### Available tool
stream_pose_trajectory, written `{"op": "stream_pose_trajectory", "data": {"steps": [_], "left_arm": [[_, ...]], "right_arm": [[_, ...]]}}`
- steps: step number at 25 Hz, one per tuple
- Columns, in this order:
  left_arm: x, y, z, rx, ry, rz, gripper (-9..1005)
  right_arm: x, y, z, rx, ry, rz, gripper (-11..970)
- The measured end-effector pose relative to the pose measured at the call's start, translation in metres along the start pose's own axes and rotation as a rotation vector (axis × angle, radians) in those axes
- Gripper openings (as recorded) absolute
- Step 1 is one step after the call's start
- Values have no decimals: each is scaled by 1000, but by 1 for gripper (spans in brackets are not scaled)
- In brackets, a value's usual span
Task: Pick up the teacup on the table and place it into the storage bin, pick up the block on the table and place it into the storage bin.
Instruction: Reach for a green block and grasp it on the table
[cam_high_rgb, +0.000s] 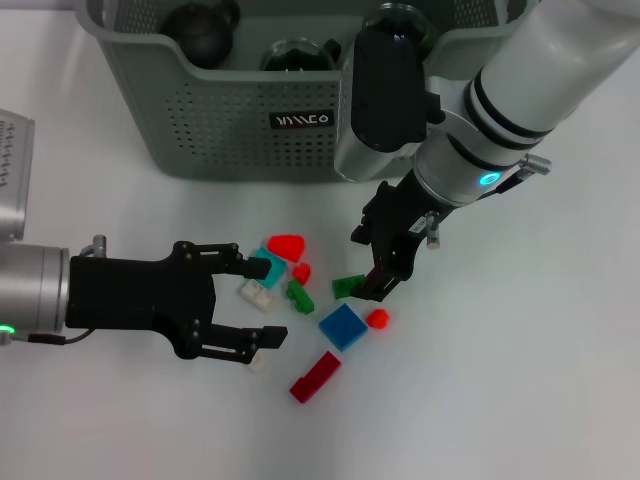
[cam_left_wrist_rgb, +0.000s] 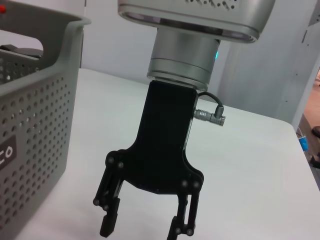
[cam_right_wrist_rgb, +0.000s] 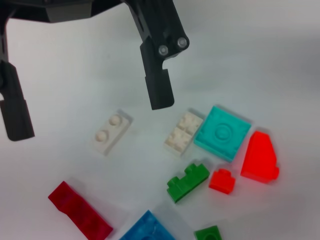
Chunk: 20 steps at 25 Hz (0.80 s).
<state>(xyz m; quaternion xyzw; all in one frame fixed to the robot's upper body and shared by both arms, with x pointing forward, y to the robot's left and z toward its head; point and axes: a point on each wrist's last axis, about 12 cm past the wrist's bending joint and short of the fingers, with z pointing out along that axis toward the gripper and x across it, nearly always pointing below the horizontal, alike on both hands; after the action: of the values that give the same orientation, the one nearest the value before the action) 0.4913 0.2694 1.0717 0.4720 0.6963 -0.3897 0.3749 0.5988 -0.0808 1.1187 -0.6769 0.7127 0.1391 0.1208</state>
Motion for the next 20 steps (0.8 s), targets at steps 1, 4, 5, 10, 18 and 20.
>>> {"op": "stream_pose_trajectory", "data": {"steps": [1, 4, 5, 10, 18, 20], "left_arm": [[0, 0, 0, 0, -1, -1, 828], [0, 1, 0, -7, 0, -2, 828], [1, 1, 0, -8, 1, -2, 828], [0, 1, 1, -9, -3, -3, 828], [1, 0, 1, -10, -5, -8, 828], [2, 0, 1, -11, -6, -9, 828]], "right_arm": [[0, 0, 0, 0, 0, 0, 883], [-1, 2, 2, -4, -3, -5, 810], [-2, 3, 3, -6, -4, -9, 773], [-5, 6, 9, -4, 0, -27, 647], [-4, 8, 13, 12, 14, -27, 590], [-4, 8, 13, 12, 14, -26, 590]]}}
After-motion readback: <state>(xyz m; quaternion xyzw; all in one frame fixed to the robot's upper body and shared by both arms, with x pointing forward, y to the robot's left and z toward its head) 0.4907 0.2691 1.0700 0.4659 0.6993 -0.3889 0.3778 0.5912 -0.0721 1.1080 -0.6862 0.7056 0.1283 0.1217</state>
